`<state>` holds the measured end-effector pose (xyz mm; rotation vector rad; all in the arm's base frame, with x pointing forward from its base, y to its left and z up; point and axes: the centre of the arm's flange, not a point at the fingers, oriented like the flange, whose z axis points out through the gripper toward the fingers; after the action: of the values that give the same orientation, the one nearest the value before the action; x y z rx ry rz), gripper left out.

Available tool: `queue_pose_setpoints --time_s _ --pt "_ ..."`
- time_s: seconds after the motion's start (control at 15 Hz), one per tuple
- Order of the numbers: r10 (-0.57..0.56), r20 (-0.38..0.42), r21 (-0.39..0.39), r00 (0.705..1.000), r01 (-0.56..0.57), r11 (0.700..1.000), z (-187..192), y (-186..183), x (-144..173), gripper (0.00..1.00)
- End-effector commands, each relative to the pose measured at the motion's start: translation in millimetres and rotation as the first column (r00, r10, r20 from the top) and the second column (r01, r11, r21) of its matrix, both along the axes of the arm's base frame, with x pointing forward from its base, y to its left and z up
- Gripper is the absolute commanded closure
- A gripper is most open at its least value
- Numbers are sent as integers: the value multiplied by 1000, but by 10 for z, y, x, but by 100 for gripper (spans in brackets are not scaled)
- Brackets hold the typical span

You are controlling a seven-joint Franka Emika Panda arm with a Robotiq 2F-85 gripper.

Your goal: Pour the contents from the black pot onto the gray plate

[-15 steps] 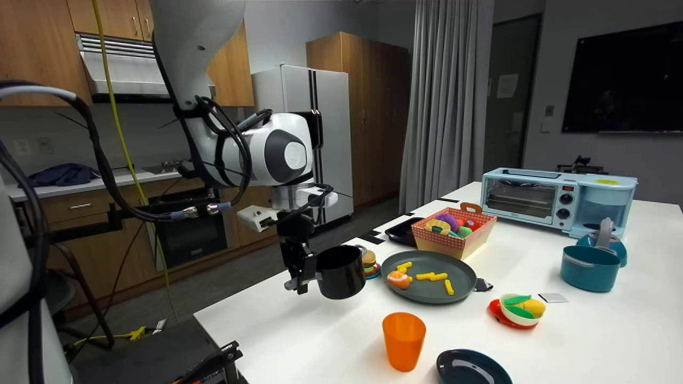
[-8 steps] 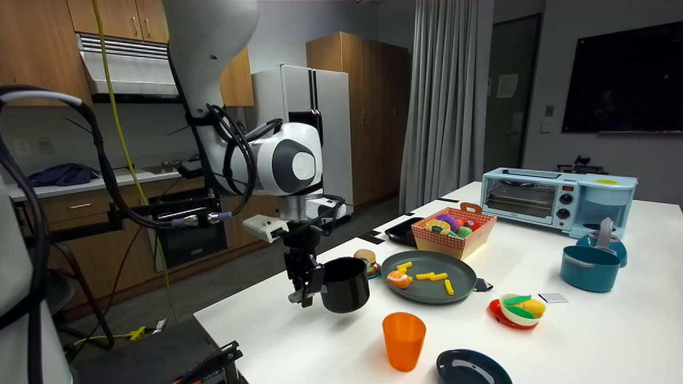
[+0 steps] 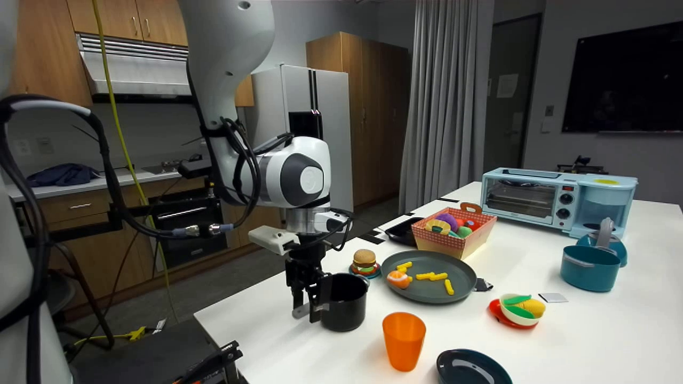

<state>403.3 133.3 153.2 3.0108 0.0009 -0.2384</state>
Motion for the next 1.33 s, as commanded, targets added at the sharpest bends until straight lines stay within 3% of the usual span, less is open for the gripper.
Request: queue_pose_setpoints --time_s 0.0,0.53,1.27 --pt "4 -22 11 1000 -4 1000 0 -63 92 2" --pt "7 3 14 1000 -7 1000 288 -69 115 0" --pt "-26 37 -25 999 27 999 1543 -201 130 0"
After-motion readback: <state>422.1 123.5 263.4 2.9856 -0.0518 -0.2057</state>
